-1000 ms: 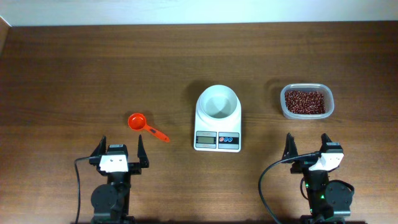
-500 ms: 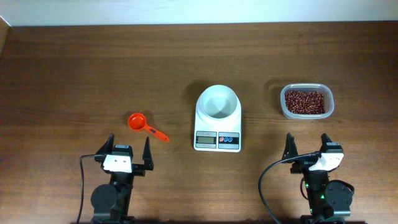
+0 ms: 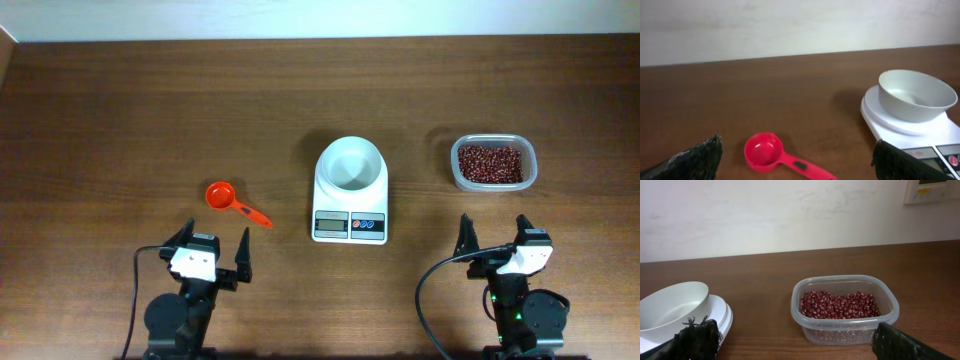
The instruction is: Scoop and weigh 50g on scale
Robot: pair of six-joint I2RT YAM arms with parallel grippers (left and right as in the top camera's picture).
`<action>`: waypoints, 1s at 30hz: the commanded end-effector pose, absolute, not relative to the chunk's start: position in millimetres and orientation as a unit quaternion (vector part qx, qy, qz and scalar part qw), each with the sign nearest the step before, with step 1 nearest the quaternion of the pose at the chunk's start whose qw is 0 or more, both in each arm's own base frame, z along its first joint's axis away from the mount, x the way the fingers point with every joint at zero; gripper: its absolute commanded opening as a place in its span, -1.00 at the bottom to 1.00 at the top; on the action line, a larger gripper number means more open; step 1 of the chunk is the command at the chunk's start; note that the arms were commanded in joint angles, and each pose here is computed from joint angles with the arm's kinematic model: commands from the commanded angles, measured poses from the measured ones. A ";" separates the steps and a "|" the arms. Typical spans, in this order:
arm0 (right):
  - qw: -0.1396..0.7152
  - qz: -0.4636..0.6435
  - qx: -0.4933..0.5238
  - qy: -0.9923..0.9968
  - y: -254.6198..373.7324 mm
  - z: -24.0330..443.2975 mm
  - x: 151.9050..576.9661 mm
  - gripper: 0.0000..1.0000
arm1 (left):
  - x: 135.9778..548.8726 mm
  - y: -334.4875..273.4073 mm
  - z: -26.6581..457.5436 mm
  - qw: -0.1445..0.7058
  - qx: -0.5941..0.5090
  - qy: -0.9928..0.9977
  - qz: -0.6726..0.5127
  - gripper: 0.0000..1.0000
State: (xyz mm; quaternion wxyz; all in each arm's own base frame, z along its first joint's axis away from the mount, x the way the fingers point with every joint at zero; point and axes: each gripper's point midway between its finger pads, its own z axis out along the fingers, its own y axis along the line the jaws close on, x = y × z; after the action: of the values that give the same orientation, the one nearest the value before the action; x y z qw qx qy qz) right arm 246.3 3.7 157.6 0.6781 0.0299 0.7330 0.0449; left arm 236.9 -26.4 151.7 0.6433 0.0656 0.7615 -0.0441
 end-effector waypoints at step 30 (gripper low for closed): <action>0.677 0.040 0.035 0.734 1.0 155.4 246.1 0.98 | 249.4 -88.4 254.2 0.443 0.099 0.856 -0.246 0.98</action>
State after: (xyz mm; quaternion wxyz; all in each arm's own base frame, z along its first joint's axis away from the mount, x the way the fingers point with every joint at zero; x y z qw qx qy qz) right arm 246.3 3.7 157.6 0.6780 0.0301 0.7331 0.0447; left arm 258.1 -61.4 244.6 0.4555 0.0620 0.8715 -0.1708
